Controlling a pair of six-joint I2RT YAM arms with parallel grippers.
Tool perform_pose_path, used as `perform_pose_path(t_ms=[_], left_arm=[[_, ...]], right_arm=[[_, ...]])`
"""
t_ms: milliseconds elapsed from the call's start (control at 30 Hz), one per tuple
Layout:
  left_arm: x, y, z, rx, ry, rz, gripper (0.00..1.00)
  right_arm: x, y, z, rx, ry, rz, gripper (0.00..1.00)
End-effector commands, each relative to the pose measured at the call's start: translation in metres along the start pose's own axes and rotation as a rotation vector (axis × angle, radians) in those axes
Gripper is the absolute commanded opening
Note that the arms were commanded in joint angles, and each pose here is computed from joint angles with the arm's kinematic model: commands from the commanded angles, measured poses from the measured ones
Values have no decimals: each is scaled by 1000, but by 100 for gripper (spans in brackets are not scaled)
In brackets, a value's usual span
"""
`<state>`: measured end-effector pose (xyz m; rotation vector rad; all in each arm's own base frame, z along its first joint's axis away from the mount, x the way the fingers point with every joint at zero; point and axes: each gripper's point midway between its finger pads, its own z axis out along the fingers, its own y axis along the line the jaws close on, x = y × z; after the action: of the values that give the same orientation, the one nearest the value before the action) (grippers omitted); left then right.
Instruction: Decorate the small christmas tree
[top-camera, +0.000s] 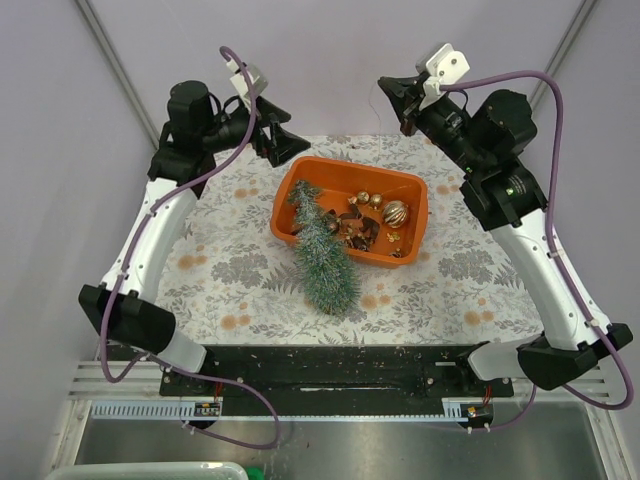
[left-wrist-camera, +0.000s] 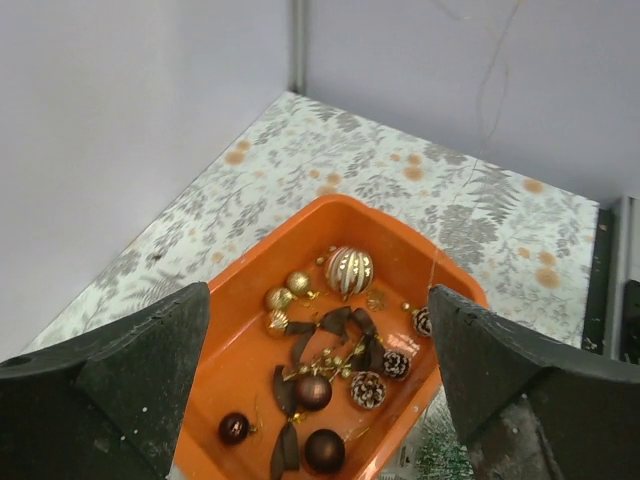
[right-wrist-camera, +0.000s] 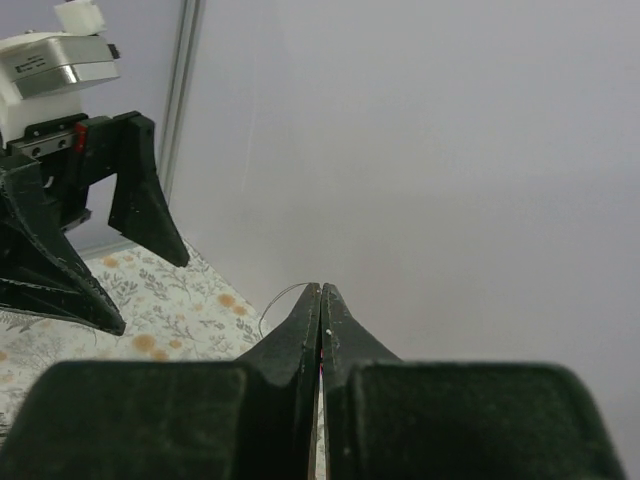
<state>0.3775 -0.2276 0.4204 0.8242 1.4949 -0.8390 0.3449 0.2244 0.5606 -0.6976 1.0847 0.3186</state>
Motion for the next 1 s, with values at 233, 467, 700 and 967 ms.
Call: perform_pose_path(t_ms=[233, 467, 700, 967], left_arm=[[-28, -59, 26, 355, -65, 83, 97], [-9, -78, 41, 424, -43, 78, 99], [5, -74, 59, 401, -23, 83, 99], [10, -69, 68, 394, -15, 80, 89]], right_arm=[[-53, 11, 20, -109, -160, 37, 0], [-61, 19, 27, -159, -188, 64, 0], [-66, 28, 28, -191, -214, 92, 0], [-74, 32, 36, -220, -242, 114, 0]])
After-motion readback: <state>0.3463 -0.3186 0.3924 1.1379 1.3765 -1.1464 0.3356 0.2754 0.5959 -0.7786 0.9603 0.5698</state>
